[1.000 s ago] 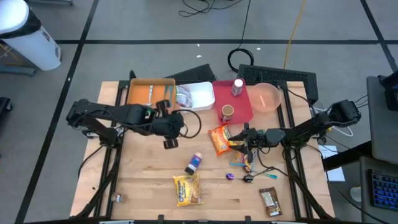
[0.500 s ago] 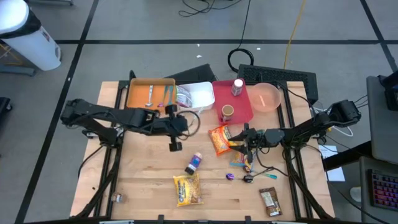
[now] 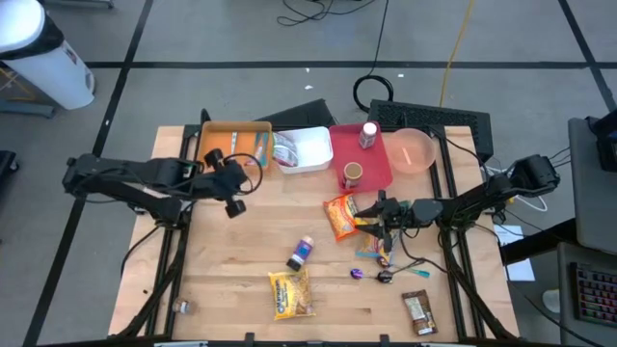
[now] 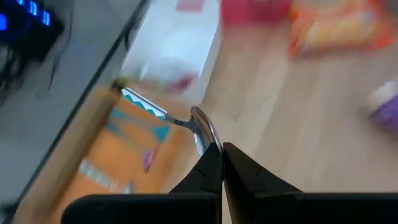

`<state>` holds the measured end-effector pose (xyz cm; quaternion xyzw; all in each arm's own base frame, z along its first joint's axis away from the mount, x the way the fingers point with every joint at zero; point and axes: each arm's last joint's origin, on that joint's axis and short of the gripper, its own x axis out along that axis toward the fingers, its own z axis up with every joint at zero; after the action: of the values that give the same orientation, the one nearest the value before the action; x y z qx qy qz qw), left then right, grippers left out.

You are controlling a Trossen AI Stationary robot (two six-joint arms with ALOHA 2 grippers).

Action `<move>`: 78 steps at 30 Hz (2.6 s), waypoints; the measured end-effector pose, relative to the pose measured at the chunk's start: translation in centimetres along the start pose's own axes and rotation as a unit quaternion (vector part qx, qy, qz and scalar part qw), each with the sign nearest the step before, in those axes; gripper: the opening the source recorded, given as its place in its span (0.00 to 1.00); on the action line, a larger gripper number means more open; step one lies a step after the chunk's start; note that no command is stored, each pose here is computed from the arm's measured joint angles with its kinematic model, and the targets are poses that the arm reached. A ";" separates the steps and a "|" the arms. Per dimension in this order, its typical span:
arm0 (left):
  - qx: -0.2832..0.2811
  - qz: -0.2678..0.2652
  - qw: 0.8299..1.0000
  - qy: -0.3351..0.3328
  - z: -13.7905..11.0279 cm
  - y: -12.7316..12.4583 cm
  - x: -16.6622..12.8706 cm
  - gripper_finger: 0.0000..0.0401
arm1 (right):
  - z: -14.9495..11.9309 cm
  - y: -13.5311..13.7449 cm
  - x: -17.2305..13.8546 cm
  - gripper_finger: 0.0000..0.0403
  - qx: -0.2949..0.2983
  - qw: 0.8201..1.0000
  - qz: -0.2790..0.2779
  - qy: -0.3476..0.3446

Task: Pick & Place Food Item
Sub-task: Put the blue patterned spoon into the orange bin

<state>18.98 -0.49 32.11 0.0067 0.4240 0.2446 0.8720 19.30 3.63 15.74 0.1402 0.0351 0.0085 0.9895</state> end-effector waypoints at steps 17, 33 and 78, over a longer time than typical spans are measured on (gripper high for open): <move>0.091 0.089 0.973 0.195 -0.1 0.7 7.1 0.00 | -0.1 0.0 0.0 0.41 -0.001 1.000 -0.002 0.005; 0.140 0.087 0.956 0.244 0.3 1.6 11.6 0.00 | -0.4 -0.1 0.0 0.41 -0.004 1.000 -0.007 0.021; 0.095 0.028 0.948 0.303 -0.2 4.4 16.3 0.32 | -0.4 -0.1 0.0 0.41 -0.004 1.000 -0.007 0.022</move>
<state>25.50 10.40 20.92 0.0269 0.6890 0.2183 0.6906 19.26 3.62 15.29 0.1354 0.0582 0.0046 0.9891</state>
